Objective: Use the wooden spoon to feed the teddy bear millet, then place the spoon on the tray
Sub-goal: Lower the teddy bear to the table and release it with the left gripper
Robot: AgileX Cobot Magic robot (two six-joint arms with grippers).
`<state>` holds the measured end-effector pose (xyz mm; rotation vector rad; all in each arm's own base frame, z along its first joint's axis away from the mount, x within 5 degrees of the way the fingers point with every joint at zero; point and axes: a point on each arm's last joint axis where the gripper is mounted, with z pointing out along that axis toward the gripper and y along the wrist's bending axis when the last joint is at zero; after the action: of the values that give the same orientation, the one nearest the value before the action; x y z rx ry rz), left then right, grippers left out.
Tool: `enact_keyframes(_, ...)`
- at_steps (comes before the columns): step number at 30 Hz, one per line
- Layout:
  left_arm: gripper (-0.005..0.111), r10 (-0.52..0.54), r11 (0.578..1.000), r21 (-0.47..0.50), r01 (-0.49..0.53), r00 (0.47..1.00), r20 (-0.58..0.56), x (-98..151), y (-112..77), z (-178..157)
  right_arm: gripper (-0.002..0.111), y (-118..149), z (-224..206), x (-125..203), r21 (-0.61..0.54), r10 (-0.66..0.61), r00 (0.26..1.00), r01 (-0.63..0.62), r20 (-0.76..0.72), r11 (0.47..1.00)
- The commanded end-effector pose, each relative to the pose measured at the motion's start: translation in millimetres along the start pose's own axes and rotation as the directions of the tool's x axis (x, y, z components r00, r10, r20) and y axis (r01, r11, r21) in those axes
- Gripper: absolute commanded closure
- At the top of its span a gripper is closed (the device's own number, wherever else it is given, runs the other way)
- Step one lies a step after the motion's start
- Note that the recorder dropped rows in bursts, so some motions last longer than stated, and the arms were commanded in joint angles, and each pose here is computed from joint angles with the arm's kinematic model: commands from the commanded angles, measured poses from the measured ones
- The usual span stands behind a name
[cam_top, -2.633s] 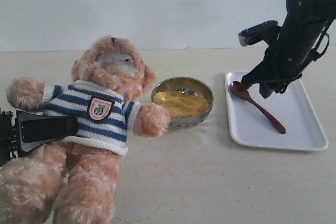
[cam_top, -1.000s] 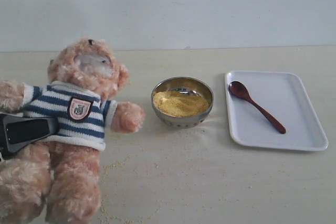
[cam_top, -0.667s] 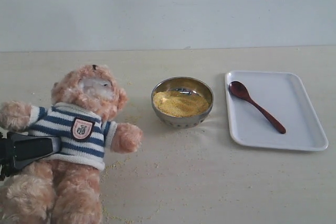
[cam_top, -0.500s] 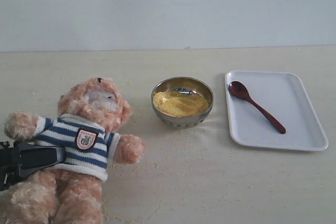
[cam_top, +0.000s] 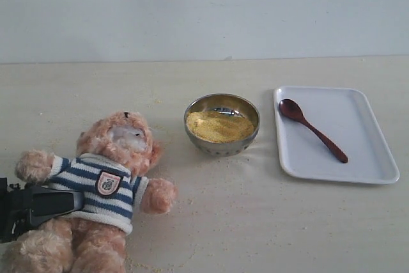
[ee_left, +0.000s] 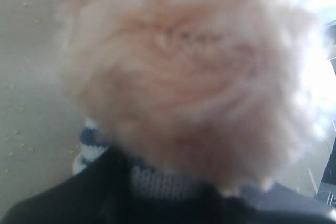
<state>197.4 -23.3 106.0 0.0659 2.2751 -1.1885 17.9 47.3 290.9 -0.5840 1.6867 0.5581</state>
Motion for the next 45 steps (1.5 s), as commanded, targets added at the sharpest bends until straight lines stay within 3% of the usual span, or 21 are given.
enact_keyframes(1,0.102,0.021,1.0,0.007,-0.021,0.999,0.027,-7,0.7,0,0.108,0,0,1,0.006,-0.008,1.0,0.008,0.006,1.0)
enact_keyframes(8,0.101,0.027,0.999,-0.026,-0.027,1.0,0.015,-7,4.3,0,0.108,0,0,1,0.006,-0.008,1.0,0.008,0.006,1.0)
enact_keyframes(15,0.063,0.005,0.999,-0.034,-0.005,1.0,0.013,-7,4.9,0,0.108,0,0,1,0.004,-0.008,1.0,0.008,0.004,1.0)
enact_keyframes(18,0.052,-0.004,0.997,0.072,0.0,0.998,0.057,-11,-4.6,0,0.108,1,0,2,-0.005,-0.008,1.0,0.008,-0.008,1.0)
enact_keyframes(24,0.051,-0.011,0.999,0.051,0.007,0.998,0.067,-10,-2.1,-4,0.108,1,0,2,-0.01,-0.008,1.0,0.008,-0.015,1.0)
enact_keyframes(29,0.051,-0.022,0.994,0.106,0.01,0.993,0.113,-15,-7.5,-11,0.108,1,0,2,-0.011,-0.008,1.0,0.008,-0.015,1.0)
enact_keyframes(45,0.051,0.156,0.98,0.068,-0.185,0.938,0.31,-39,-80.7,-61,0.108,2,0,3,-0.019,-0.011,1.0,0.011,-0.026,1.0)
